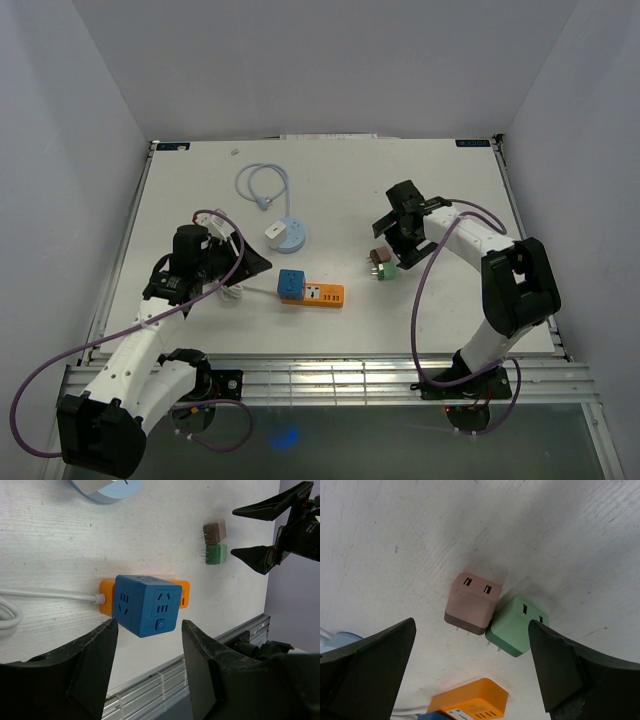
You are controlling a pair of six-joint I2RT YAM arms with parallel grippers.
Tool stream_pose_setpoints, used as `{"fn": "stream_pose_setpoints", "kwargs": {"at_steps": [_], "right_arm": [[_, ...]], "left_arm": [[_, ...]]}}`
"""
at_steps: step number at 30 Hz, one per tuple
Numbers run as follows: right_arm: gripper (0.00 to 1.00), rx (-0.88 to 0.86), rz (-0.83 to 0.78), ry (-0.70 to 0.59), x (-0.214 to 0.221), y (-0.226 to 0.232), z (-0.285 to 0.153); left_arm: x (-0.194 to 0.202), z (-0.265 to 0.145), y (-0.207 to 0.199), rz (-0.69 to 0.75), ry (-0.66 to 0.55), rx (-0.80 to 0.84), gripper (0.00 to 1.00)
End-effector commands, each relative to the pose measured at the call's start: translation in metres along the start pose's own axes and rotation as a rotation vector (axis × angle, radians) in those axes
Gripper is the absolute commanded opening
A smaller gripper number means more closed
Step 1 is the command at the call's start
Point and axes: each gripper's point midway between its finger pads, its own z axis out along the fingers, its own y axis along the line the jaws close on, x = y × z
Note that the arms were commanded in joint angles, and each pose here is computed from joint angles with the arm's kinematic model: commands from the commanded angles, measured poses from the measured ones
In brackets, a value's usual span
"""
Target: Insert the plug
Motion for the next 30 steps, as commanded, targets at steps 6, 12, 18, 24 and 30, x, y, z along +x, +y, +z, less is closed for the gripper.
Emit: {"fn": "stream_pose_setpoints", "kwargs": {"at_steps": [6,12,18,24,30], "right_arm": [[0.93,0.020,0.071,-0.086,-0.013,0.009,0.015],[0.77,-0.003,0.074,-0.129,-0.020,0.013,0.019],[0.64,-0.013,0.081,-0.100,-0.012,0.016,0.024],[0.69,-0.001,0.068,-0.071,0.004,0.018,0.029],[0.71,-0.003,0.061,-0.075,0.011,0.016,0.031]], "left_arm": [[-0.016,-0.009,-0.019,0.046,-0.047,0.057,0.64],[-0.013,-0.009,-0.017,0.041,-0.040,0.053,0.64],[-0.012,-0.008,-0.016,0.031,-0.043,0.050,0.64],[-0.010,-0.007,-0.015,0.030,-0.033,0.056,0.64],[-0.010,-0.007,-0.014,0.034,-0.034,0.053,0.64]]}}
